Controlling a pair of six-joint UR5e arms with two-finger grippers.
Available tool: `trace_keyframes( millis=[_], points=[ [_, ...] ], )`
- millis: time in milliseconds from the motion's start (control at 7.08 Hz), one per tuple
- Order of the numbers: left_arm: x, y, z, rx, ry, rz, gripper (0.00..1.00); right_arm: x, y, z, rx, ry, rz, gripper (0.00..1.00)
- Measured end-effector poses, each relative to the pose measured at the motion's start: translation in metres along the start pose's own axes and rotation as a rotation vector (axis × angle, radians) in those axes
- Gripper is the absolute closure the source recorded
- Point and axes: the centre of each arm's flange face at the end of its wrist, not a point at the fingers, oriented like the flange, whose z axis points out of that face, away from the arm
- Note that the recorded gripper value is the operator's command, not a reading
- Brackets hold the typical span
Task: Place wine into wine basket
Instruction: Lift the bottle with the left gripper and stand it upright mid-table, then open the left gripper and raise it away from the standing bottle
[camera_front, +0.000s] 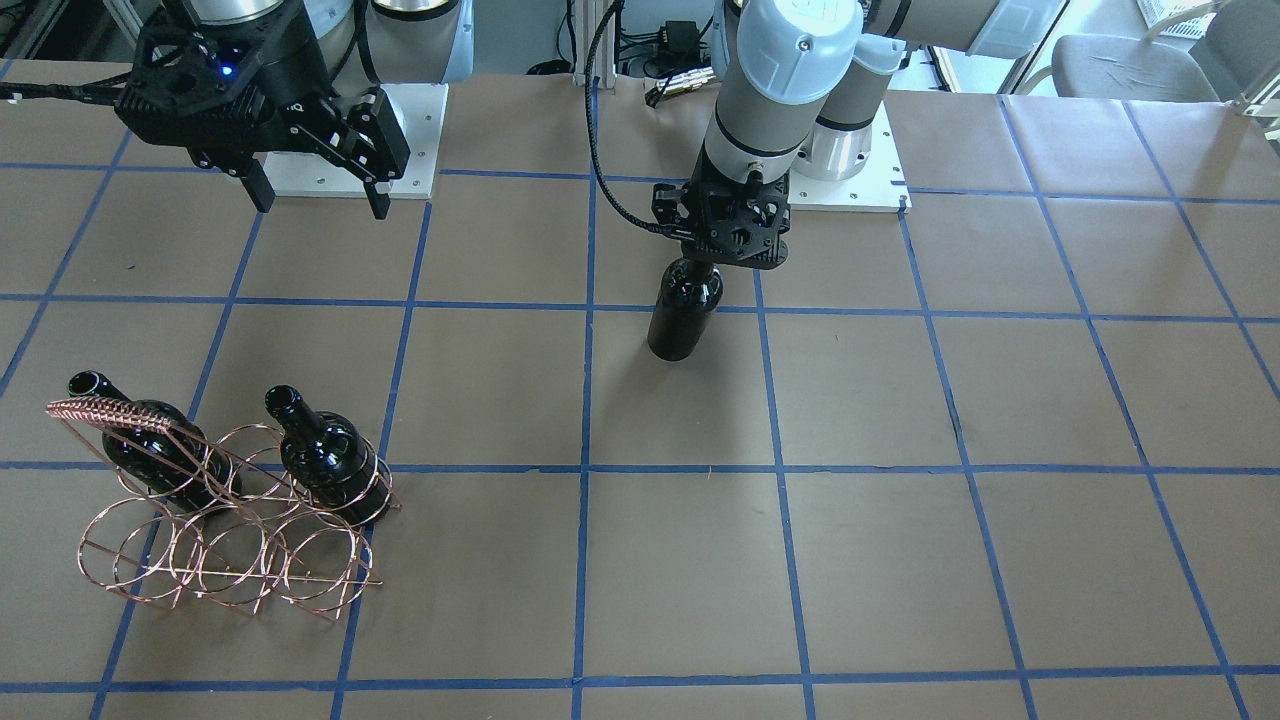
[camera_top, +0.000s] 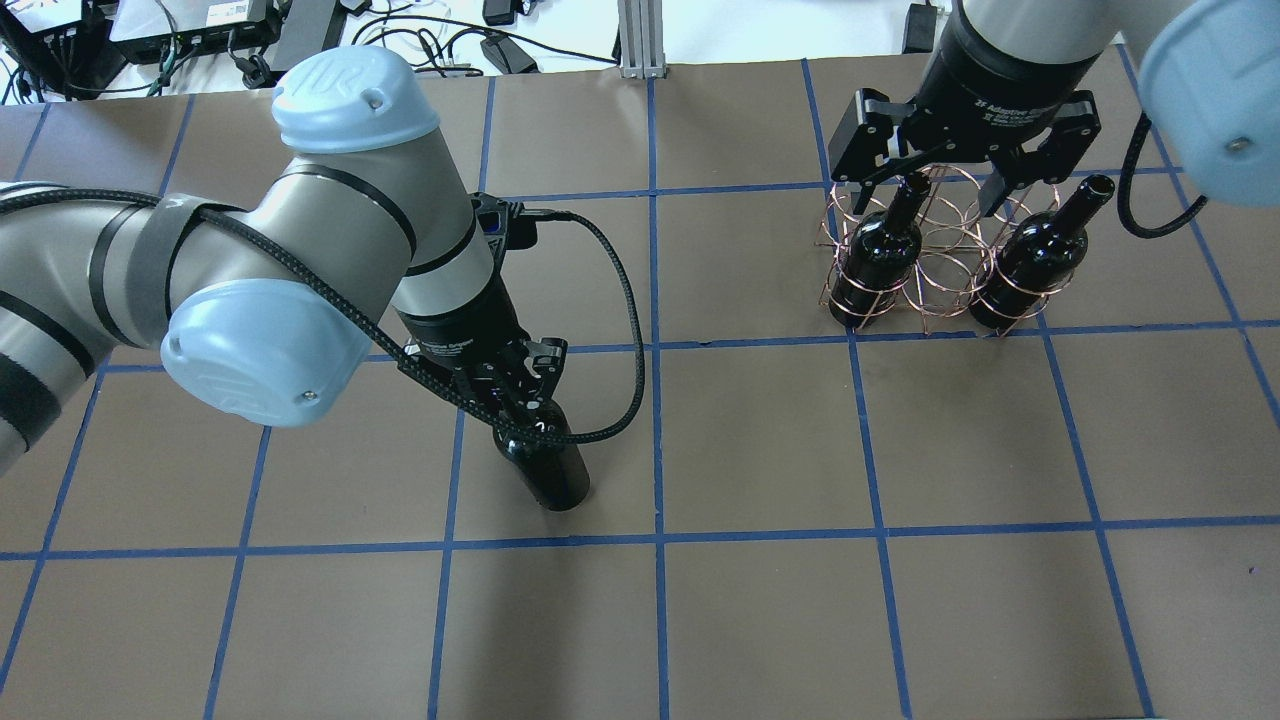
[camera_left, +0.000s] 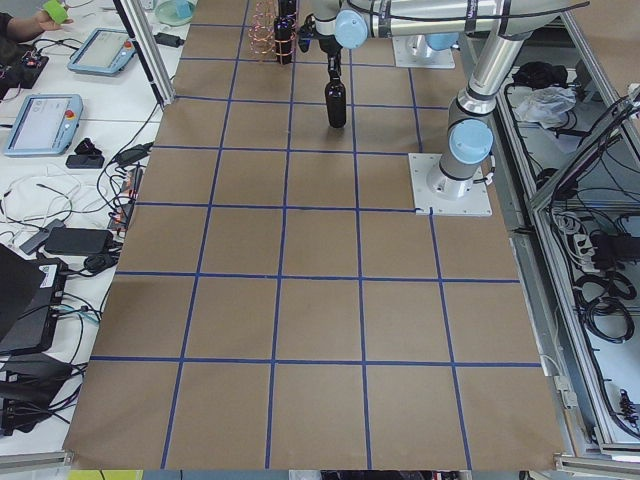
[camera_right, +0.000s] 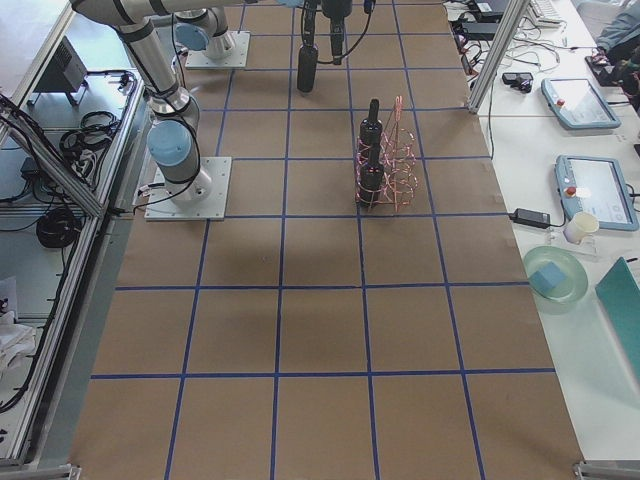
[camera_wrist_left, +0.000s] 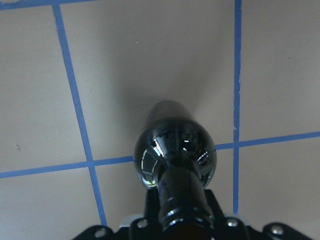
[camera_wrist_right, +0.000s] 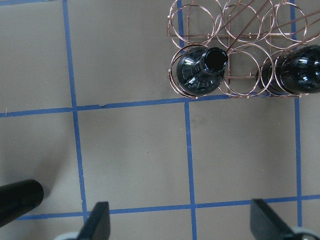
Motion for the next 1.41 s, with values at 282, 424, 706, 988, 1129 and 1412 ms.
trace_keyframes(
  millis=[282, 424, 706, 988, 1129, 1412],
  points=[
    [-0.002, -0.003, 0.004, -0.009, -0.014, -0.007, 1.0, 0.0, 0.0, 0.0, 0.0, 0.0, 0.0, 0.0],
    [-0.002, -0.004, 0.005, -0.011, -0.014, -0.011, 0.76, 0.0, 0.0, 0.0, 0.0, -0.001, 0.0, 0.0],
    [-0.001, -0.004, 0.007, -0.016, -0.012, -0.015, 0.14, 0.0, 0.0, 0.0, 0.001, -0.002, 0.0, 0.0],
    [-0.001, -0.001, 0.003, -0.02, -0.011, -0.013, 0.0, 0.0, 0.0, 0.001, 0.0, -0.002, 0.0, 0.0],
    [-0.001, 0.0, -0.002, -0.018, -0.011, -0.01, 0.0, 0.0, 0.0, 0.001, -0.002, -0.002, 0.0, 0.0],
    [-0.006, -0.001, -0.036, -0.027, -0.009, -0.027, 0.0, 0.0, -0.001, 0.002, -0.005, -0.002, 0.001, 0.0]
  ],
)
